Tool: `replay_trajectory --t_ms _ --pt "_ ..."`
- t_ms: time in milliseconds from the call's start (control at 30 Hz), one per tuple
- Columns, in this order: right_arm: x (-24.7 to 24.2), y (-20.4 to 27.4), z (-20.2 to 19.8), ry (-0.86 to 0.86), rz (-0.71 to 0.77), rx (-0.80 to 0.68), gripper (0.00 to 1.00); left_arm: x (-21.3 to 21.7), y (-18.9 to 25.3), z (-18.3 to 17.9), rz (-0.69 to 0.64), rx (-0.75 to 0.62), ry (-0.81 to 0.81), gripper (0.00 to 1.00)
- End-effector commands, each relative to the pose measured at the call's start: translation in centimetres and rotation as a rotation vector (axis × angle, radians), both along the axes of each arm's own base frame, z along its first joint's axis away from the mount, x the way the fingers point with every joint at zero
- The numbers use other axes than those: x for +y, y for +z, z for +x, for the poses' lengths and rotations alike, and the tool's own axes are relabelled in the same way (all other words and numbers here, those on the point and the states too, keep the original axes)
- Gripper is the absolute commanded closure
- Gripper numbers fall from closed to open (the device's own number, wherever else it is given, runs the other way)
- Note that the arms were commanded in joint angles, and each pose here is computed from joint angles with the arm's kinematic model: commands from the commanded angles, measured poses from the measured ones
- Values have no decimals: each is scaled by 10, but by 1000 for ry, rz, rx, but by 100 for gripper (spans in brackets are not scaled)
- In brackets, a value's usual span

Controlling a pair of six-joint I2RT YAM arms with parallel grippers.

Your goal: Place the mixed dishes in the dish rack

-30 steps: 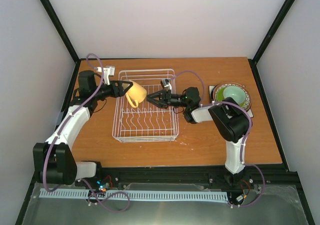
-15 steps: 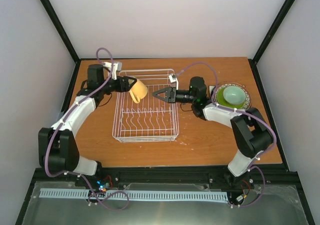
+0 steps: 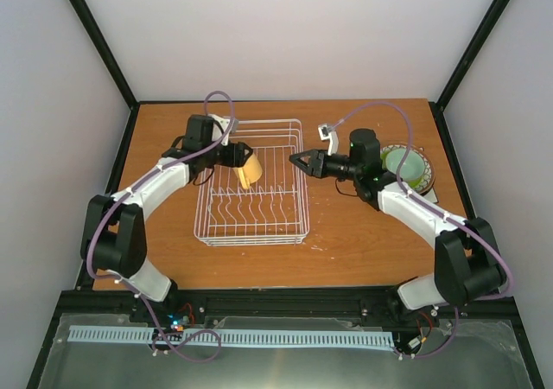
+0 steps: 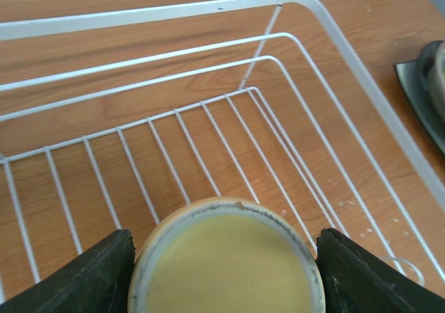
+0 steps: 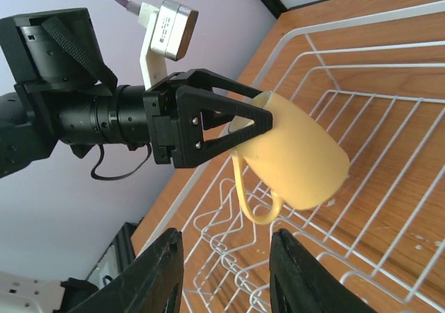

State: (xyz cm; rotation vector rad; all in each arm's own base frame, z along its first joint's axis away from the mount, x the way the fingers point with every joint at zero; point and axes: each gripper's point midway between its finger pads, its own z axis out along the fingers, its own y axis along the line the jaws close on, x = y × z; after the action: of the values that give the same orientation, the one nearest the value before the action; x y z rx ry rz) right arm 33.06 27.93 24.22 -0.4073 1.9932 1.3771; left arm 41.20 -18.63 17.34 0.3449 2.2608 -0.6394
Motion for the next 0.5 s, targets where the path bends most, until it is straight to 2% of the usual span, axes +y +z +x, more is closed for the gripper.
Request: replay_trajectory --t_ms 0,233,467 --pt "-14 -9 -1 -59 -79 -37 65 -1 30 27 57 -148 38 99" --pt "-18 -11 -2 -73 -100 -46 65 -4 12 38 126 -168 68 99" --pt "-19 -11 -1 -81 -106 -52 66 15 1 41 234 -203 172 100"
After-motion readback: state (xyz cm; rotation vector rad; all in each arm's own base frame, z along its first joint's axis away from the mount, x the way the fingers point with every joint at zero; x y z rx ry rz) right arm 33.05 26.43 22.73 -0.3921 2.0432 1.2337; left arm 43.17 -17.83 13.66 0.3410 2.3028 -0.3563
